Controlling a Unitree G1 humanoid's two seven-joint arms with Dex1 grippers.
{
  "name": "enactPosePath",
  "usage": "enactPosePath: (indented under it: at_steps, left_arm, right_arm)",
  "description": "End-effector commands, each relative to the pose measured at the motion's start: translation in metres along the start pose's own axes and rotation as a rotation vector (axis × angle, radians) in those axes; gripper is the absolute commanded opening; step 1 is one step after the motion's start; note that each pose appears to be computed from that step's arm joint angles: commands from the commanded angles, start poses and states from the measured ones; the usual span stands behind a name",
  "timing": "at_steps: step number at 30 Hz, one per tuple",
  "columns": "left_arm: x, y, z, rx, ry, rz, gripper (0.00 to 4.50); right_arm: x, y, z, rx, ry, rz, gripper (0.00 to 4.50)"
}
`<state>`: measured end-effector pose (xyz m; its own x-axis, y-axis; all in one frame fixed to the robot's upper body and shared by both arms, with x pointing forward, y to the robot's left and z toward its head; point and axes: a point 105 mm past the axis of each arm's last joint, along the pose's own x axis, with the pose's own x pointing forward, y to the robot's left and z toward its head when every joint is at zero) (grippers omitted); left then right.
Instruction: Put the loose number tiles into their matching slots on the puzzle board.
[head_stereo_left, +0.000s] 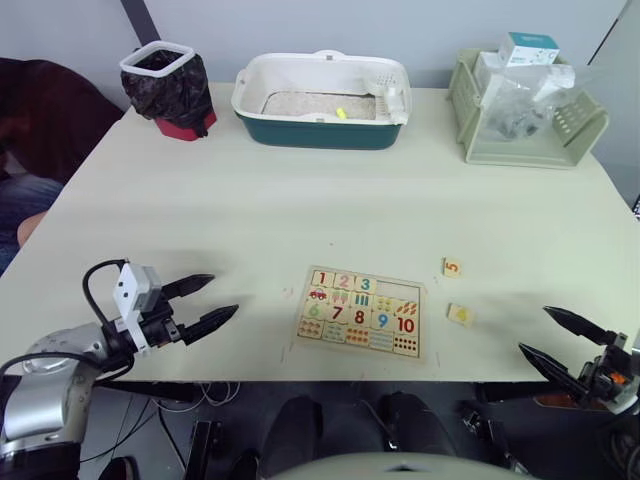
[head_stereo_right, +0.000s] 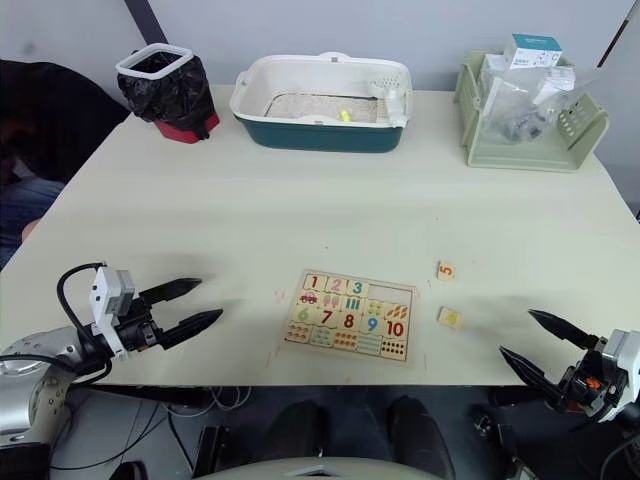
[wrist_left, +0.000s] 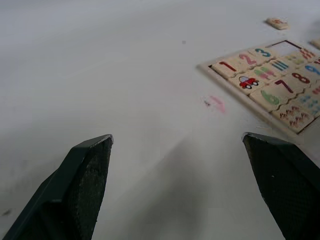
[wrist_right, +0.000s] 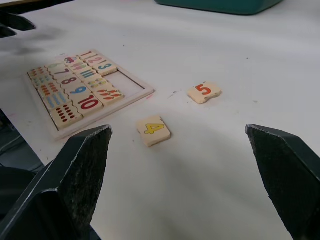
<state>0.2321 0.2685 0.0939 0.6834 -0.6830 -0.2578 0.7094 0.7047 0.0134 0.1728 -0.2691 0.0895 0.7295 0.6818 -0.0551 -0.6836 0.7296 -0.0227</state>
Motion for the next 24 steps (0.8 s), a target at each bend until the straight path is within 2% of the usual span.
enactPosePath:
  at_steps: [1,24]
  left_arm:
    - [-0.005,0.001,0.011,0.042,-0.045,0.025,4.4]
    - [0.007,-0.009,0.012,0.045,-0.073,-0.013,4.4]
  right_arm:
    - [-0.008,-0.003,0.006,-0.044,0.001,-0.001,4.5]
    - [-0.002,-0.001,0.003,-0.115,0.031,0.084,4.5]
